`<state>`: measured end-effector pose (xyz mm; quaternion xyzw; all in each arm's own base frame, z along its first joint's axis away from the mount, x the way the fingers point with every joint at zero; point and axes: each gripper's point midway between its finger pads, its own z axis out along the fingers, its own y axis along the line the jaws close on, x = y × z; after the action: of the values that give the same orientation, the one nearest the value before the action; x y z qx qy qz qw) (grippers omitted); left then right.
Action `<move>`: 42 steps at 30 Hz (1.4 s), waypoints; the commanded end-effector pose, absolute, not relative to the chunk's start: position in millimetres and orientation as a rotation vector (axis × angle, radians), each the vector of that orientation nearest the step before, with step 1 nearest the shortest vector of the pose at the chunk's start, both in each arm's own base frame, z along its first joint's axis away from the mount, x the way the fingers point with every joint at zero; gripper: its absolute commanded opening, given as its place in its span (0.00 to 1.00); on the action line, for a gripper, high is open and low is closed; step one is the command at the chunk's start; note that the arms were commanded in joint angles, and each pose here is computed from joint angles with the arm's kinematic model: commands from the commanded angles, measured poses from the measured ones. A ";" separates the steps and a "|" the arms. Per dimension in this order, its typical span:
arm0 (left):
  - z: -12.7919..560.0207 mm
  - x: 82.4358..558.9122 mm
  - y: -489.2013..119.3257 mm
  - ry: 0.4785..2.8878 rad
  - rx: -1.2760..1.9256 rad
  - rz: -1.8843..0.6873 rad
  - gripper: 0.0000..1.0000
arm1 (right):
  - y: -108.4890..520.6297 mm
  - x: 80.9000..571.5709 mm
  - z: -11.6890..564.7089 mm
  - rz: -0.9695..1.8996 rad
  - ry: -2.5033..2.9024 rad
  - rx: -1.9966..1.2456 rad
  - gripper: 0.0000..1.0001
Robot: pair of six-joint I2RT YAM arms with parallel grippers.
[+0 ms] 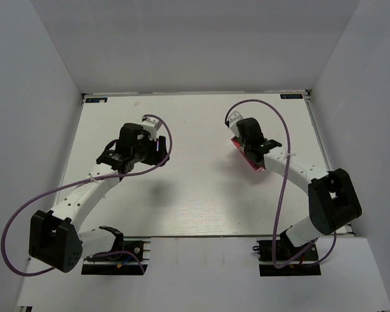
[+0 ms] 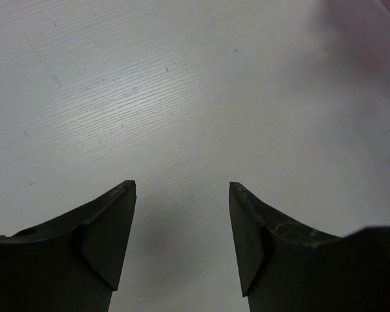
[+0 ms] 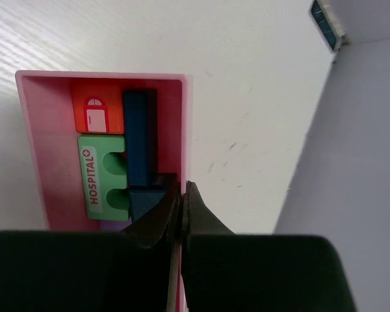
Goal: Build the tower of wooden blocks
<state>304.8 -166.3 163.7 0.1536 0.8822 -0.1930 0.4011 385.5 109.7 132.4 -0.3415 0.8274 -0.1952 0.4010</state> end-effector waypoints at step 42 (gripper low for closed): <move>175.3 299.6 -175.4 2.179 0.437 -0.527 0.71 | 140.0 399.1 133.5 -1.196 1.463 -0.955 0.00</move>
<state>301.9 -171.8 164.3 0.1643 0.8794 -0.2002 0.3995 400.9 142.8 113.5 -0.4436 0.6035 -0.4815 0.4551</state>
